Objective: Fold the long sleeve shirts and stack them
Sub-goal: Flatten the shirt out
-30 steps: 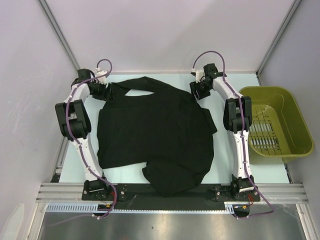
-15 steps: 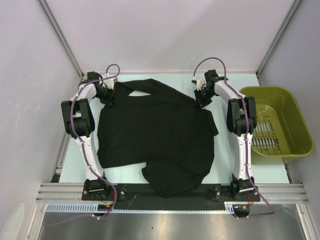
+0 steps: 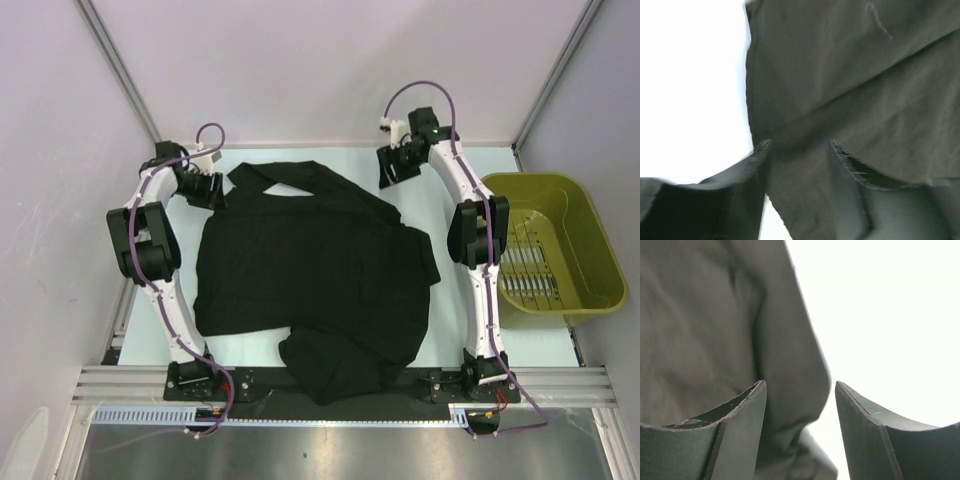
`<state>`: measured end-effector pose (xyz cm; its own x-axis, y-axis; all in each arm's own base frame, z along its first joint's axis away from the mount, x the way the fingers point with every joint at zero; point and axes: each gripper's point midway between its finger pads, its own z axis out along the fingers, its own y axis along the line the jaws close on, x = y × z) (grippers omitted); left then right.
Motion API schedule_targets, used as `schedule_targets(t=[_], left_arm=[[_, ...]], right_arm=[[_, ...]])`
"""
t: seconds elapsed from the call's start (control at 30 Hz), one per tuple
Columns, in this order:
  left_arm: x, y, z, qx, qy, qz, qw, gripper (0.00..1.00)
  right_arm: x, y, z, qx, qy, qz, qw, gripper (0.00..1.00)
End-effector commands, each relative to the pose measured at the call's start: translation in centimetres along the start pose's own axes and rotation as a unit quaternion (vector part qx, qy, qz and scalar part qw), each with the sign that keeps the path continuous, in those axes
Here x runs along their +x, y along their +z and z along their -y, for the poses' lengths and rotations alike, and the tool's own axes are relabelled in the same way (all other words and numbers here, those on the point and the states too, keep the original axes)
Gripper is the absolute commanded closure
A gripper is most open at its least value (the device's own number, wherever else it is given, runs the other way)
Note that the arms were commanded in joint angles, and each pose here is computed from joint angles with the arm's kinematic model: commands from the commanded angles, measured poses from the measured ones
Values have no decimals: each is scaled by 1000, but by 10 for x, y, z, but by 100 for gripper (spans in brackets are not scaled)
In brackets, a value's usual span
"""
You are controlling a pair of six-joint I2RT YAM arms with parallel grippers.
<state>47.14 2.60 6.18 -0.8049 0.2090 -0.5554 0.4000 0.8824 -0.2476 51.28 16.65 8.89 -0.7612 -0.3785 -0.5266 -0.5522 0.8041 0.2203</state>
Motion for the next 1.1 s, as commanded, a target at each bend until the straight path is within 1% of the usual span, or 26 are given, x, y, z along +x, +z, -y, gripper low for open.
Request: schedule_targets(t=[0.0, 0.03, 0.1, 0.13, 0.2, 0.23, 0.33, 0.43, 0.6, 0.7, 0.77, 0.8, 0.9, 0.97, 1.0, 1.07], left_arm=[[-44, -5, 18, 10, 41, 42, 998, 40], [-50, -4, 19, 8, 43, 45, 998, 37], [-54, 5, 18, 3, 36, 41, 999, 36], [-55, 8, 14, -2, 33, 40, 999, 36], [-55, 17, 10, -7, 29, 35, 999, 35], [-55, 19, 8, -9, 27, 32, 999, 34], [-53, 26, 7, -15, 27, 25, 999, 30], [-48, 34, 7, -32, 42, 7, 999, 29], [-44, 45, 6, -51, 57, -10, 997, 28], [-45, 50, 3, -63, 70, -13, 996, 29], [-48, 52, 4, -64, 78, -10, 995, 29], [-51, 53, 3, -65, 80, -6, 995, 30], [-58, 54, -3, -77, 81, -2, 994, 30], [-63, 52, -9, -90, 80, 2, 993, 30], [-66, 52, -9, -89, 82, 6, 993, 30], [-72, 51, -10, -90, 85, 13, 992, 30]], right_arm=[[-44, 8, 6, -25, 7, 67, 997, 38], [-55, 12, 7, -23, 0, 88, 996, 38], [-57, 26, 0, -27, -7, 92, 995, 37], [-63, 29, -1, -24, -16, 103, 994, 38], [-64, 41, -11, -27, -22, 103, 994, 38], [-66, 45, -15, -27, -27, 107, 994, 38], [-62, 63, -20, -9, -40, 99, 994, 39], [-55, 79, -13, 17, -44, 90, 995, 39], [-41, 101, -6, 50, -65, 60, 995, 40], [-39, 104, -10, 51, -74, 52, 995, 44], [-38, 105, -13, 54, -82, 46, 994, 52], [-36, 107, -14, 55, -83, 43, 994, 62], [-37, 108, -12, 69, -85, 42, 993, 75], [-36, 108, -6, 84, -87, 39, 992, 81], [-38, 107, -3, 91, -87, 42, 991, 88], [-40, 104, 5, 102, -83, 46, 990, 96]])
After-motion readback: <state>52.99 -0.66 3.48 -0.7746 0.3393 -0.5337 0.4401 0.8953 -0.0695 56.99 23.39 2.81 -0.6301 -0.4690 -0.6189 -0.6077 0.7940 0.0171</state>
